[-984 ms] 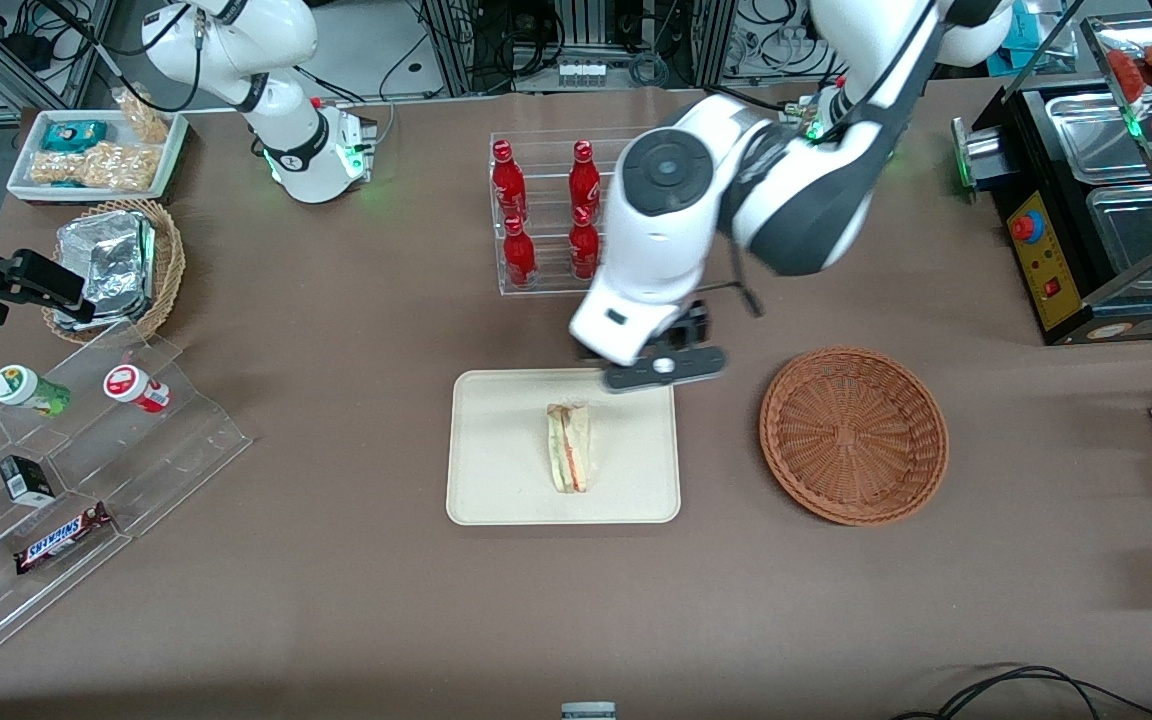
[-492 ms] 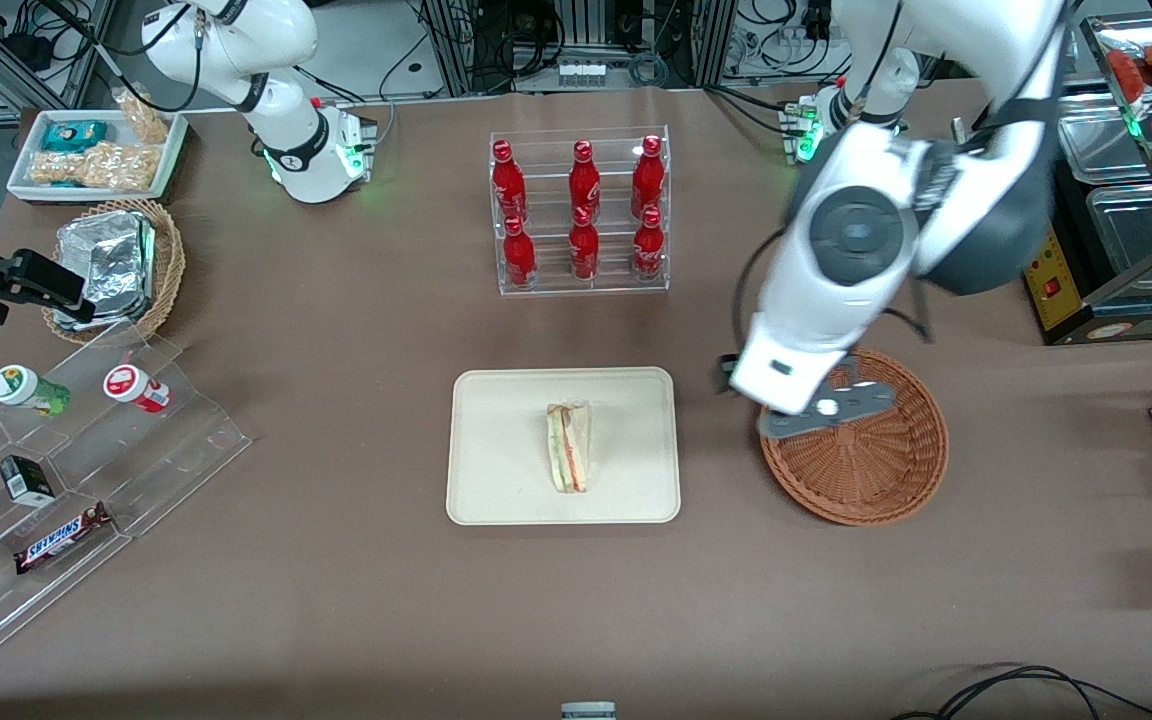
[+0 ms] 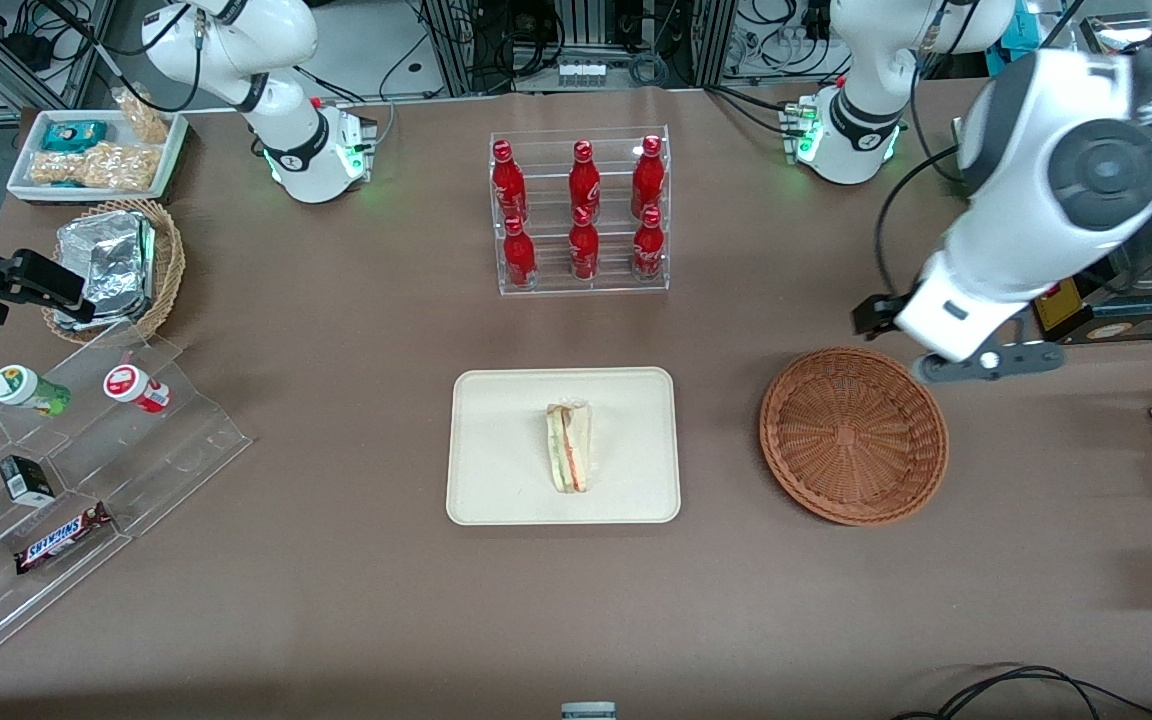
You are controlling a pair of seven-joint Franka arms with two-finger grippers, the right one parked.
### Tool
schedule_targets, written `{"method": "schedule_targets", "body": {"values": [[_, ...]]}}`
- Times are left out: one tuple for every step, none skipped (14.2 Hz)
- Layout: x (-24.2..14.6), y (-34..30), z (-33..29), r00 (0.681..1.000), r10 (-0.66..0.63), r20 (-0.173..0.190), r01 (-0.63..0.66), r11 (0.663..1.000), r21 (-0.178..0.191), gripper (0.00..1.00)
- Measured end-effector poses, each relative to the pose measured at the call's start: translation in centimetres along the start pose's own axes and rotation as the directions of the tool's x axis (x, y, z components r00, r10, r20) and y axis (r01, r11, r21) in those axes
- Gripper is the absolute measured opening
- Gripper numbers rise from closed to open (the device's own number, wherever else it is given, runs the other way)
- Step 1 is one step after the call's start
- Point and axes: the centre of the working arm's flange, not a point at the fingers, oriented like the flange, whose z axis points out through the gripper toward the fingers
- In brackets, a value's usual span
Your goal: Place sandwich from basket to tray
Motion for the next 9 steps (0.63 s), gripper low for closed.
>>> {"method": "schedule_targets", "body": {"values": [[-0.2, -1.4, -0.3, 1.000, 0.006, 0.011, -0.006, 1.000, 0.000, 1.00], [-0.4, -2.8, -0.7, 1.000, 0.012, 0.020, -0.012, 1.000, -0.001, 1.00], [-0.7, -4.5, -1.1, 0.999, 0.018, 0.026, -0.018, 1.000, -0.008, 1.00], [-0.9, -5.9, -1.6, 0.999, 0.025, 0.028, -0.025, 0.999, -0.023, 1.00], [-1.1, -7.1, -2.0, 0.999, 0.033, 0.023, -0.032, 0.999, -0.035, 1.00], [-1.2, -8.0, -2.3, 0.999, 0.043, 0.016, -0.043, 0.998, -0.042, 1.00], [-1.4, -8.6, -2.7, 0.998, 0.057, 0.009, -0.056, 0.997, -0.046, 1.00], [-1.5, -8.8, -3.0, 0.998, 0.064, 0.001, -0.064, 0.997, -0.046, 1.00], [-1.6, -8.8, -3.4, 0.998, 0.069, -0.009, -0.069, 0.997, -0.046, 1.00]]}}
